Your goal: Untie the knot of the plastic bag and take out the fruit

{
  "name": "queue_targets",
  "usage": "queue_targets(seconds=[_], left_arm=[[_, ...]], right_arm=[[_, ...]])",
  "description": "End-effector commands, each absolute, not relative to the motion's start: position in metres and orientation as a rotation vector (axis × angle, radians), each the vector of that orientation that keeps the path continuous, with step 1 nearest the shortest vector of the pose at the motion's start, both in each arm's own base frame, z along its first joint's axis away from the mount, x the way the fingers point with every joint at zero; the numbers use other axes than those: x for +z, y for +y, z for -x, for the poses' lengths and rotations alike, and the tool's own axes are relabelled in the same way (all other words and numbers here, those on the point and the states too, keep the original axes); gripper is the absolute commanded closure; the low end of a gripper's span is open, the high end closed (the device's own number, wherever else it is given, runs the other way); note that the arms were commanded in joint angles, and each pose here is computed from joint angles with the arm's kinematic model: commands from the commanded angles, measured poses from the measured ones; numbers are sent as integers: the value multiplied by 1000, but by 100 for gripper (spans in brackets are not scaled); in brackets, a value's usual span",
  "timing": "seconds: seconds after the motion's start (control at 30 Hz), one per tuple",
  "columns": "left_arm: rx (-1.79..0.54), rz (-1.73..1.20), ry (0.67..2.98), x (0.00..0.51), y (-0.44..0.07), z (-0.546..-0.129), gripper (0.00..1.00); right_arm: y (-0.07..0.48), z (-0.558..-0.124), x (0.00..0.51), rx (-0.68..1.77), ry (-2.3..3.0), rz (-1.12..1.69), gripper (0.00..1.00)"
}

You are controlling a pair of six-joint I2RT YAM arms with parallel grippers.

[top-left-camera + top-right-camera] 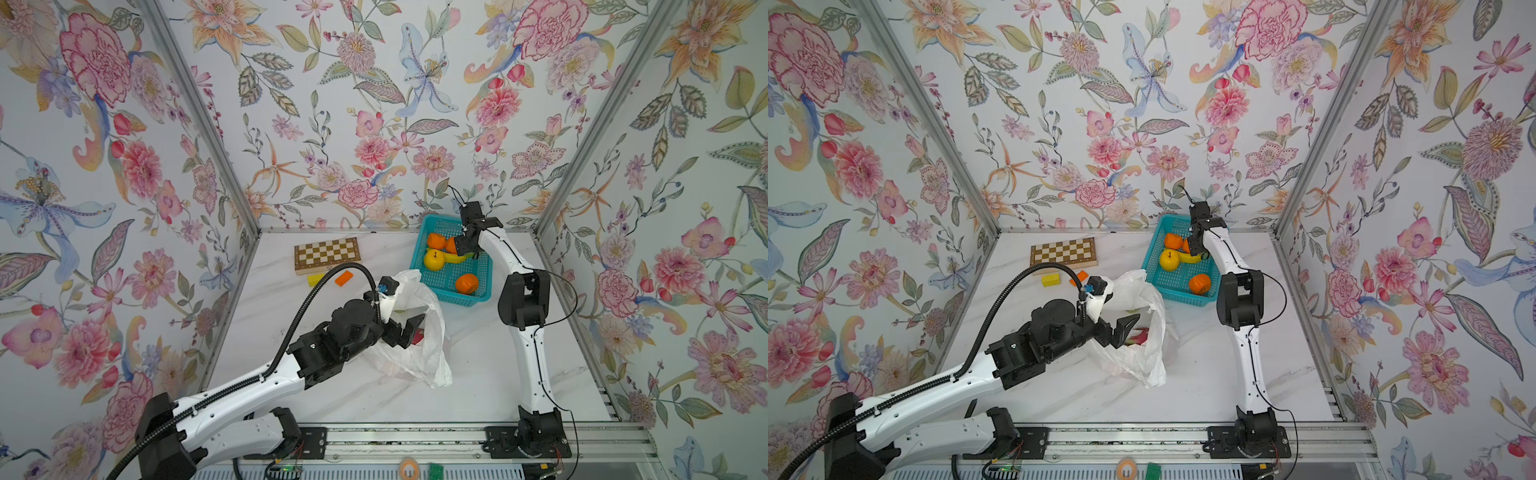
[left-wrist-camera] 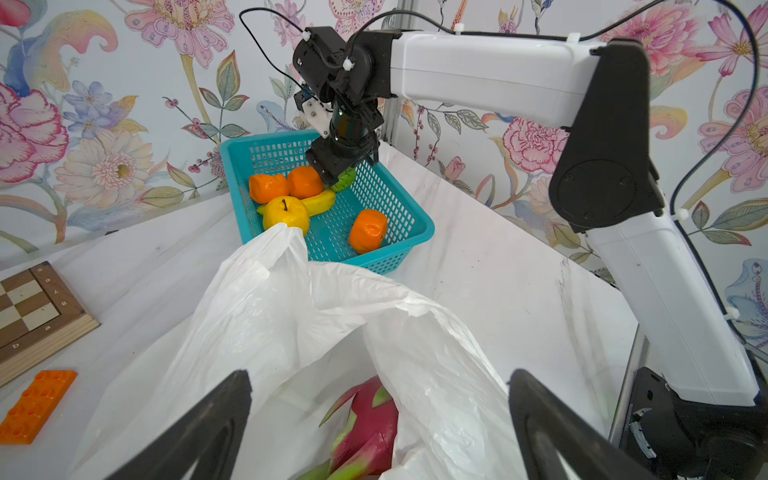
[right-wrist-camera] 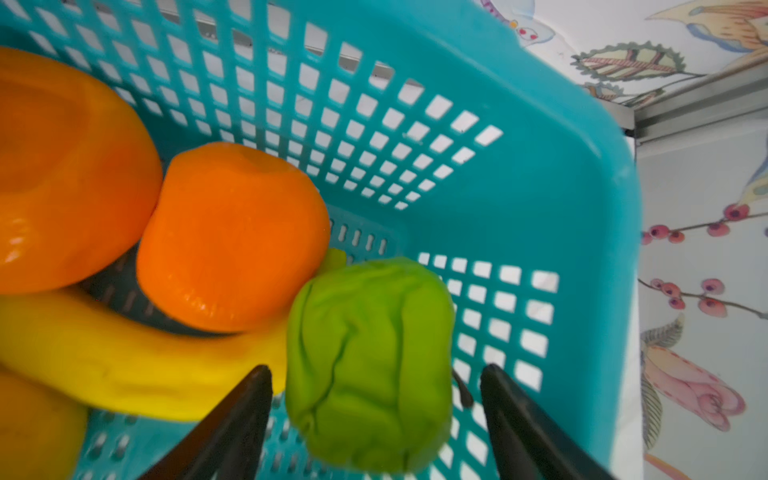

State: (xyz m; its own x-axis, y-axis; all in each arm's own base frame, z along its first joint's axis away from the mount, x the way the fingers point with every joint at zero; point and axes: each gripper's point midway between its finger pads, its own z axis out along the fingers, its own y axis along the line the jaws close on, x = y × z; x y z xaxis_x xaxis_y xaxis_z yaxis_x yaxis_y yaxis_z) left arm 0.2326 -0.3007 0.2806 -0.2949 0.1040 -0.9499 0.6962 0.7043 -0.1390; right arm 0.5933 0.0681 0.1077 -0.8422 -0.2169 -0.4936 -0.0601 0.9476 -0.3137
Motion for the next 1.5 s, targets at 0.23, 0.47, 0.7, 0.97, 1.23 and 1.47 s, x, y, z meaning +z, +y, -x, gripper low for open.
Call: queue_targets(seconds=[0.23, 0.47, 0.7, 0.97, 1.23, 1.47], left_arm=[[-686, -482, 1871, 272, -274, -225, 4], [-727, -387, 1981, 252, -266, -219, 13], [-744, -396, 2048, 229, -271, -215, 24], [-678, -424, 2118, 202, -281, -223, 31], [-599, -335, 2133, 185, -280, -241, 41], [-555, -191, 2145, 171, -265, -250, 46]], right_arm=[[81, -512, 248, -243, 2415, 144, 14], [105, -445, 291, -67, 2327, 162, 11], [148, -375, 301, 236, 2189, 234, 7], [196, -300, 307, 603, 1994, 406, 4], [256, -256, 274, 667, 1903, 913, 1], [278, -258, 220, 325, 1787, 1417, 1]])
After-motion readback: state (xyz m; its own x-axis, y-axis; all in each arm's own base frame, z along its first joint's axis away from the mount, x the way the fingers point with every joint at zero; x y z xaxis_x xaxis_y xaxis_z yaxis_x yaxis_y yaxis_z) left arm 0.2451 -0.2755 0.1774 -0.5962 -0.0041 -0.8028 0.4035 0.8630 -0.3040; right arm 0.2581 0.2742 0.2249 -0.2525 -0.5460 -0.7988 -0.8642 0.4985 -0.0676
